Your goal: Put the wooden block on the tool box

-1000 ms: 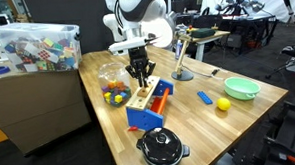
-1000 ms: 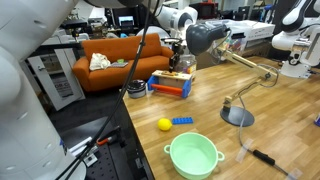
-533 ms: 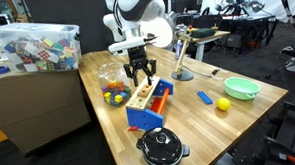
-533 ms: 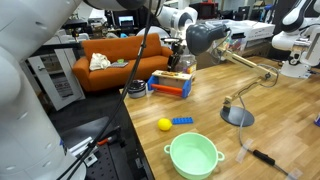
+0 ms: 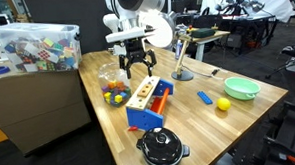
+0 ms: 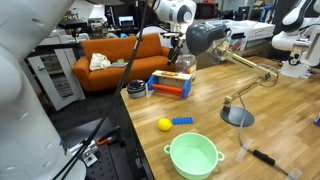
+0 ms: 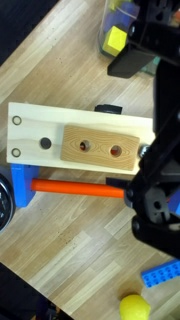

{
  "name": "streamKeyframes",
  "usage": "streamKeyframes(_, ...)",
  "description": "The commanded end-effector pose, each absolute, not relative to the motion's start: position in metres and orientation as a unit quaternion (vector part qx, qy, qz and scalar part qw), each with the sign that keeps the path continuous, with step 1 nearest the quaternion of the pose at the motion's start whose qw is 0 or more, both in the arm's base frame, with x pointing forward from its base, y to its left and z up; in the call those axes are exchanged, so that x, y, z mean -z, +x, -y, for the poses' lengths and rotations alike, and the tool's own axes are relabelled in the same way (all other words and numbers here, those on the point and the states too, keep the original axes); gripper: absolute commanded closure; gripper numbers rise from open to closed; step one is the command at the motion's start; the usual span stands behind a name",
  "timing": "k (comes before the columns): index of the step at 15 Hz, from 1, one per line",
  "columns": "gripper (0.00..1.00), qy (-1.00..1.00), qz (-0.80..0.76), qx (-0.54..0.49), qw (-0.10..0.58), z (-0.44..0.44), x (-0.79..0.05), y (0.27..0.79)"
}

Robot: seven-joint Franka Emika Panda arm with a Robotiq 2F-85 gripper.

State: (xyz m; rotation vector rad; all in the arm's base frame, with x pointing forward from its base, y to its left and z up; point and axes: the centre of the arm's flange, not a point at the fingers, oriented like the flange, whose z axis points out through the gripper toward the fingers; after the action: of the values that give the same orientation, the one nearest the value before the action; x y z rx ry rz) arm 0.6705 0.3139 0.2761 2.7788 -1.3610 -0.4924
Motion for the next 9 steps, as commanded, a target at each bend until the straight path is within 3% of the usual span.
streamKeyframes(1,0.0,0.89,0.429,0.155,0.002,-0.3142,-0.2827,0.6688)
streamKeyframes(9,0.0,0.893,0.423,0.156,0.004,-0.3129,-0.2865,0.6623)
